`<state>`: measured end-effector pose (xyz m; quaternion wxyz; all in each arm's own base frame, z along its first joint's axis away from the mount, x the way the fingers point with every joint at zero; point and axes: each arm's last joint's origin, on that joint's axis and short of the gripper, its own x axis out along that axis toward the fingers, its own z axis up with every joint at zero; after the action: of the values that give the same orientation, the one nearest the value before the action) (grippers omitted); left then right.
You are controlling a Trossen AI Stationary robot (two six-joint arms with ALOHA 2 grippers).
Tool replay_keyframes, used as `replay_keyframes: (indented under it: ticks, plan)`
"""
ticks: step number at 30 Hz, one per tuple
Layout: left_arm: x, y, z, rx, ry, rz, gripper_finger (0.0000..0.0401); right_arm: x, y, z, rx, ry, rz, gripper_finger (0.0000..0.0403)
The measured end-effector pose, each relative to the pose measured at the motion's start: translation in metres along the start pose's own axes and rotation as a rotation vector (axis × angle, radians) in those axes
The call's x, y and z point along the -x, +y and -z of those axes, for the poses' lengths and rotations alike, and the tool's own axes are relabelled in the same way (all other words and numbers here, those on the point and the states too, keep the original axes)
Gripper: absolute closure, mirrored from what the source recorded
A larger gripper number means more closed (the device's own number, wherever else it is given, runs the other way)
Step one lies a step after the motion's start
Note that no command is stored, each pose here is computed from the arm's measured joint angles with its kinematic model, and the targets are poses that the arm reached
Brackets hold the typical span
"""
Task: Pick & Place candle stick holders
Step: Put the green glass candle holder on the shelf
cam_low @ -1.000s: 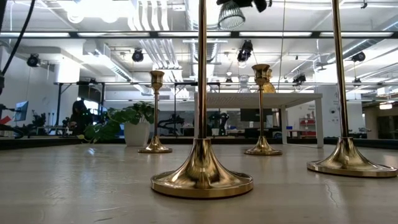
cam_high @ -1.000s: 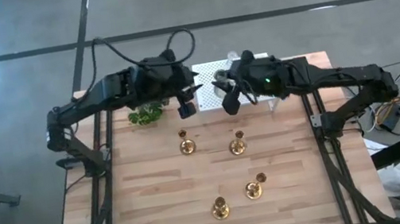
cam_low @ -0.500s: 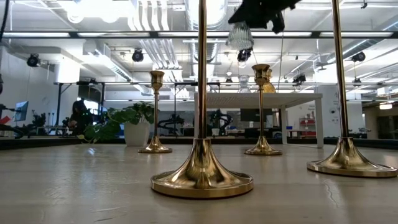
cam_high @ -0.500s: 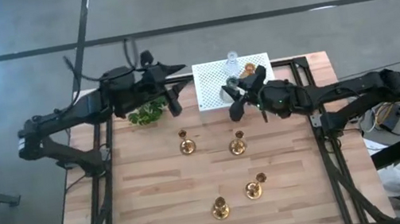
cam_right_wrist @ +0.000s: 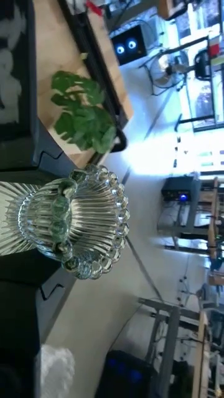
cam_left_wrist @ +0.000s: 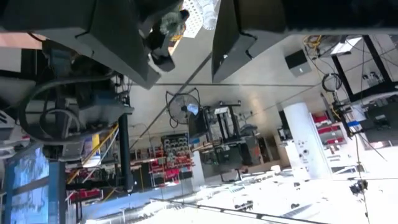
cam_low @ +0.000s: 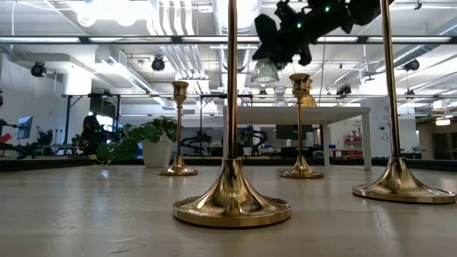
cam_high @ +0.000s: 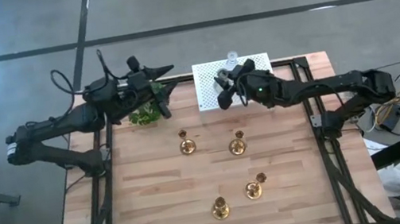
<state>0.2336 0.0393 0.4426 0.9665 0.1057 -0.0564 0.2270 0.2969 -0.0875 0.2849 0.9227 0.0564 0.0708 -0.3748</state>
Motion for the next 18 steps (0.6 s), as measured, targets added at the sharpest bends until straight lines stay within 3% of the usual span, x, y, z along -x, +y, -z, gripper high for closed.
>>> replay_keyframes:
  ticks: [18]
  plan:
    - [0.001, 0.001, -0.001, -0.005, 0.0, -0.003, 0.0218, -0.02, -0.012, 0.042, -0.057, 0.04, 0.138, 0.0283]
